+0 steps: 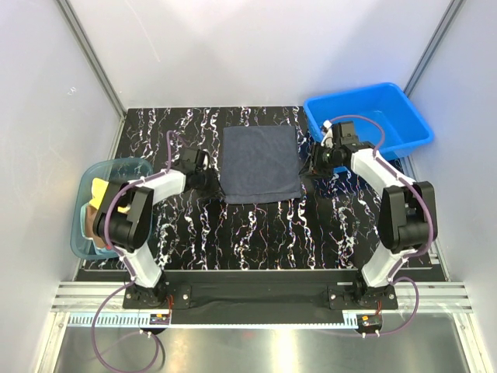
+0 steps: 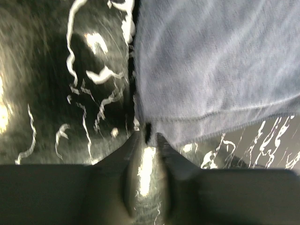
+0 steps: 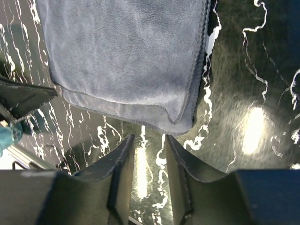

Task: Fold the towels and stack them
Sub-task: Fold the towel

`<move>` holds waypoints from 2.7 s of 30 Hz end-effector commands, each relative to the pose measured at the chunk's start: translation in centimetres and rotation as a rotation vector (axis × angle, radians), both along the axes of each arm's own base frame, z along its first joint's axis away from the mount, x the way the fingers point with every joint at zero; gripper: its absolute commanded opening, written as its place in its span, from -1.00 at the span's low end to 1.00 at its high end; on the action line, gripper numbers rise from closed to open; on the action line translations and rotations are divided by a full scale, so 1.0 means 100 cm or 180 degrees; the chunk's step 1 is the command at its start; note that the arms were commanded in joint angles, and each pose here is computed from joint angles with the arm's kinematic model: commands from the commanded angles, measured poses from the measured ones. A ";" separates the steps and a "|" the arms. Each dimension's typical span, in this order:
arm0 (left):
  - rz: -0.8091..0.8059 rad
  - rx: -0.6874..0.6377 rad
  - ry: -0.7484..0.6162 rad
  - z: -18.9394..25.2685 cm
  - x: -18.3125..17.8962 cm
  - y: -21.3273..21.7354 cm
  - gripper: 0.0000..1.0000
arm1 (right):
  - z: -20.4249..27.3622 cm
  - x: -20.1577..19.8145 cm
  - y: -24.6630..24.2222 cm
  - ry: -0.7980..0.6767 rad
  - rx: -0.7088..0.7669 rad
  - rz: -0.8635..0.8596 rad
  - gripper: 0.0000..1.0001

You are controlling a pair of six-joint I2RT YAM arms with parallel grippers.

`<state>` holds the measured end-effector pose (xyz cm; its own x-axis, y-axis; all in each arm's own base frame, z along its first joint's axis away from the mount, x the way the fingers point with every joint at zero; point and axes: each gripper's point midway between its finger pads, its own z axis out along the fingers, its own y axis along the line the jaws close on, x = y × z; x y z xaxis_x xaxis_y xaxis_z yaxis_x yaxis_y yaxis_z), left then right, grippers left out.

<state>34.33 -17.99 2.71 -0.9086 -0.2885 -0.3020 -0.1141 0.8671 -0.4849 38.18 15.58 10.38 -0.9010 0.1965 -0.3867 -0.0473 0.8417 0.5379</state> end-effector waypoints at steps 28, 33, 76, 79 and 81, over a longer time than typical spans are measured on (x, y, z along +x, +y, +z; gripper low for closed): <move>0.0158 0.1031 -0.0216 -0.028 0.002 -0.016 -0.43 | -0.083 -0.039 0.005 0.0135 -0.1002 -0.0563 -0.39; 0.0218 0.1056 -0.0161 -0.032 -0.015 -0.005 -0.43 | -0.088 -0.062 0.001 0.0240 -0.1167 -0.0526 -0.45; 0.0760 0.0804 -0.0493 0.011 -0.011 0.067 -0.03 | -0.065 -0.083 0.028 0.0167 -0.1196 -0.0295 -0.53; 0.0656 0.0667 -0.0451 0.009 -0.010 0.060 -0.05 | -0.046 -0.077 0.041 0.0078 -0.0980 -0.0274 -0.49; 0.0591 0.0588 -0.0405 0.007 -0.010 0.054 -0.06 | -0.040 -0.074 0.049 0.0061 -0.0841 -0.0273 -0.47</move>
<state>31.86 -11.41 2.73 -0.8017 -0.3829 -0.4590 -0.2778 0.9186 -0.2811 29.60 19.10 3.33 -0.9176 0.1534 -0.3668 0.0695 0.9702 0.2320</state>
